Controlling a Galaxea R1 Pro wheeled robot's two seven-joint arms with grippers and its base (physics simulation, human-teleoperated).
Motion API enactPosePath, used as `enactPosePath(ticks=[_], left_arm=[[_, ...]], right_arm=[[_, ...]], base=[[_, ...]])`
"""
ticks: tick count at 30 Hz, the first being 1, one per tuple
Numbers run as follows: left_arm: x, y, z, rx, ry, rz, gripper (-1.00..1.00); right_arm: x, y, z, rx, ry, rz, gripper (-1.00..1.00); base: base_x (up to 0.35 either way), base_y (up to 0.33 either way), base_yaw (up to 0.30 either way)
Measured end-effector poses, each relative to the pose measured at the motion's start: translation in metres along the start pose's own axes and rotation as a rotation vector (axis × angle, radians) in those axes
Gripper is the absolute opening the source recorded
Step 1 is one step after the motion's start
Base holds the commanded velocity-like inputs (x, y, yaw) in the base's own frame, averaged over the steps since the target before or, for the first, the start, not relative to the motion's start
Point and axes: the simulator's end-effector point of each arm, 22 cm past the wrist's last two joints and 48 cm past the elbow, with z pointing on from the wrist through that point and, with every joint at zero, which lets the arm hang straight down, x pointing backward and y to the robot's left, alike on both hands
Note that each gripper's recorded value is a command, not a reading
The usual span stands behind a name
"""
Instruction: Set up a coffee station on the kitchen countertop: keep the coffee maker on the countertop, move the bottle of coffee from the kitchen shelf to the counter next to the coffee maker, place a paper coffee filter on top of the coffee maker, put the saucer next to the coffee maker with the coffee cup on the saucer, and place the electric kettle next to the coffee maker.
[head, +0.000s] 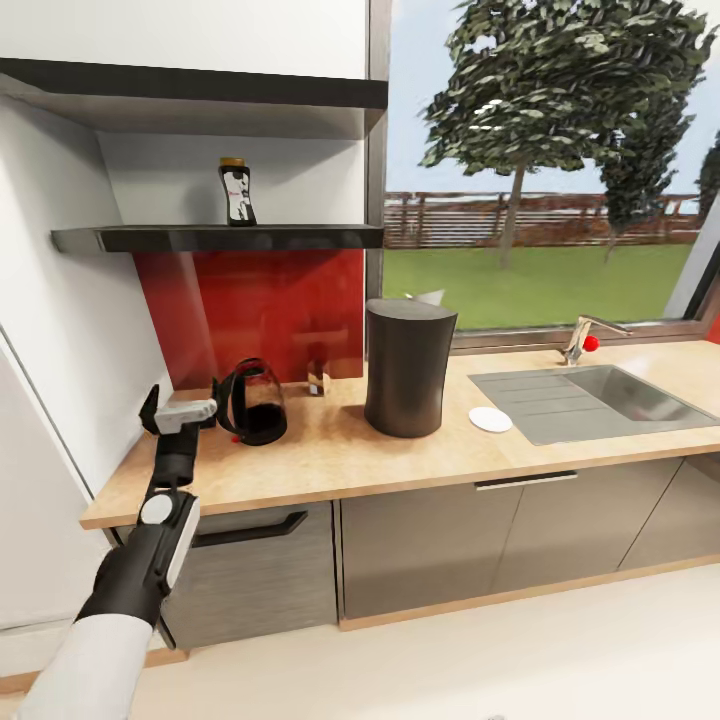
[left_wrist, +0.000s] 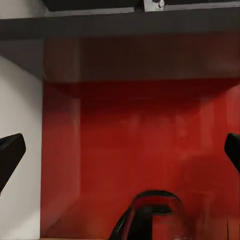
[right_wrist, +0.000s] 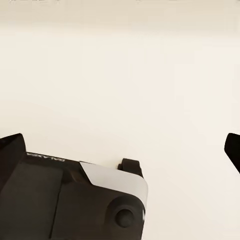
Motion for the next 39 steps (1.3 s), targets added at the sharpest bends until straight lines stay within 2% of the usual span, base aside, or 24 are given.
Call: enactPosePath(ticks=[2,4,7,9,13,15,17,24,28,29,33,39], left_arm=[[-0.020,-0.002,0.018,-0.004,-0.012,-0.006,1.00],[-0.035,-0.005,0.028,-0.004,-0.019,-0.011,1.00],[-0.053,-0.010,0.037,0.004,-0.022,-0.013,1.00],[-0.065,-0.016,0.043,0.014,-0.018,-0.012,1.00],[-0.088,-0.026,0.053,0.030,-0.019,-0.013,1.00],[-0.111,-0.031,0.066,0.034,-0.041,-0.016,1.00],[-0.126,-0.035,0.077,0.039,-0.036,-0.016,1.00],[-0.192,-0.045,0.116,0.049,-0.029,-0.017,1.00],[-0.244,-0.060,0.141,0.055,-0.040,-0.056,1.00],[-0.251,-0.069,0.150,0.063,-0.024,-0.068,1.00],[-0.260,-0.094,0.179,0.090,0.018,-0.084,1.00],[-0.275,-0.117,0.230,0.118,0.089,-0.065,1.00]], right_arm=[[0.000,0.000,0.000,0.000,-0.003,0.000,1.00],[0.000,0.000,0.000,0.000,-0.001,-0.001,1.00],[0.008,-0.001,0.000,0.001,0.013,-0.001,1.00],[0.028,-0.003,-0.001,0.007,0.045,0.001,1.00],[0.082,-0.015,-0.005,0.028,0.147,0.001,1.00],[0.136,-0.010,-0.013,0.023,0.252,0.002,1.00],[0.152,-0.007,-0.016,0.020,0.280,0.001,1.00],[0.170,-0.002,-0.020,0.014,0.306,0.003,1.00],[0.171,-0.002,-0.021,0.014,0.306,0.005,1.00],[0.171,-0.002,-0.020,0.014,0.305,0.006,1.00],[0.171,-0.001,-0.020,0.013,0.303,0.007,1.00],[0.172,-0.001,-0.021,0.013,0.305,0.008,1.00]], base=[[0.000,0.000,0.000],[0.000,0.000,0.000],[0.000,0.000,0.000],[0.000,0.000,0.000],[0.000,0.000,0.000],[0.000,0.000,0.000],[0.000,0.000,0.000],[0.000,0.000,0.000],[0.000,0.000,0.000],[0.000,0.000,0.000],[0.000,0.000,0.000],[0.000,0.000,0.000]])
